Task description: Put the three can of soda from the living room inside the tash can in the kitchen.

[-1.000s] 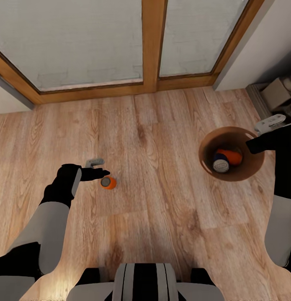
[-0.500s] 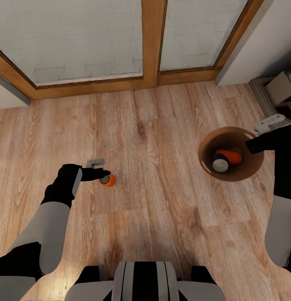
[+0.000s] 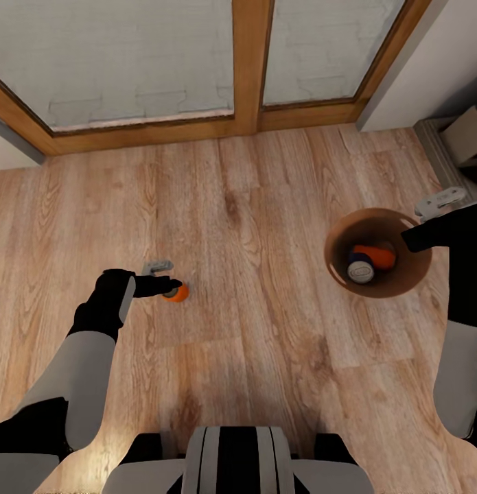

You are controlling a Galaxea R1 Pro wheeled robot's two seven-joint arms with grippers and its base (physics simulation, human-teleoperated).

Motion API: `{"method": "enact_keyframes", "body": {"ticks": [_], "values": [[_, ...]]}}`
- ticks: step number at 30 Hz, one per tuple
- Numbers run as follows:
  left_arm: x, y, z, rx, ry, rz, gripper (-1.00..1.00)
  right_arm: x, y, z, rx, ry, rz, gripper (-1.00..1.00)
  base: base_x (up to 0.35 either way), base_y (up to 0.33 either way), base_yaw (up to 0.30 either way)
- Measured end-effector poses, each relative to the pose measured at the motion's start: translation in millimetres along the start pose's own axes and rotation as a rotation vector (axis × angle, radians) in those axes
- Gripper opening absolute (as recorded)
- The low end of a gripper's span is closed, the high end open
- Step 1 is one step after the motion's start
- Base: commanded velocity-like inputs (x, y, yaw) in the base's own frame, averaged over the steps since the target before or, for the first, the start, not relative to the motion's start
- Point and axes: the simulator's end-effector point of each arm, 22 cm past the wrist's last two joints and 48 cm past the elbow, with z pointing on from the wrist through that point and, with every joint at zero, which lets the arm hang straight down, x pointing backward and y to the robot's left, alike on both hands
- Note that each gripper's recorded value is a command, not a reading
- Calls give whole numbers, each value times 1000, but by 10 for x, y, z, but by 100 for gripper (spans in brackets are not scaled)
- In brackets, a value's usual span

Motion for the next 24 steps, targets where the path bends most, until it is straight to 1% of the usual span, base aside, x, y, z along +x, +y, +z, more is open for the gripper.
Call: {"method": "enact_keyframes", "body": {"ticks": [7, 8, 10, 17, 24], "values": [[78, 29, 118, -1, 11, -2, 100, 43, 93, 108, -7, 6, -6, -100, 0, 0, 0], [82, 32, 125, -1, 12, -3, -100, 49, 97, 116, -6, 8, -10, -100, 0, 0, 0], [93, 44, 137, -3, 14, -3, -100, 53, 123, 132, -6, 11, -21, -100, 0, 0, 0], [134, 44, 183, 3, 21, -11, -100, 70, 180, 182, -11, 18, -31, -100, 0, 0, 0], [112, 19, 60, -1, 29, -9, -100, 23, 120, 76, -13, 22, -34, -100, 0, 0, 0]]}}
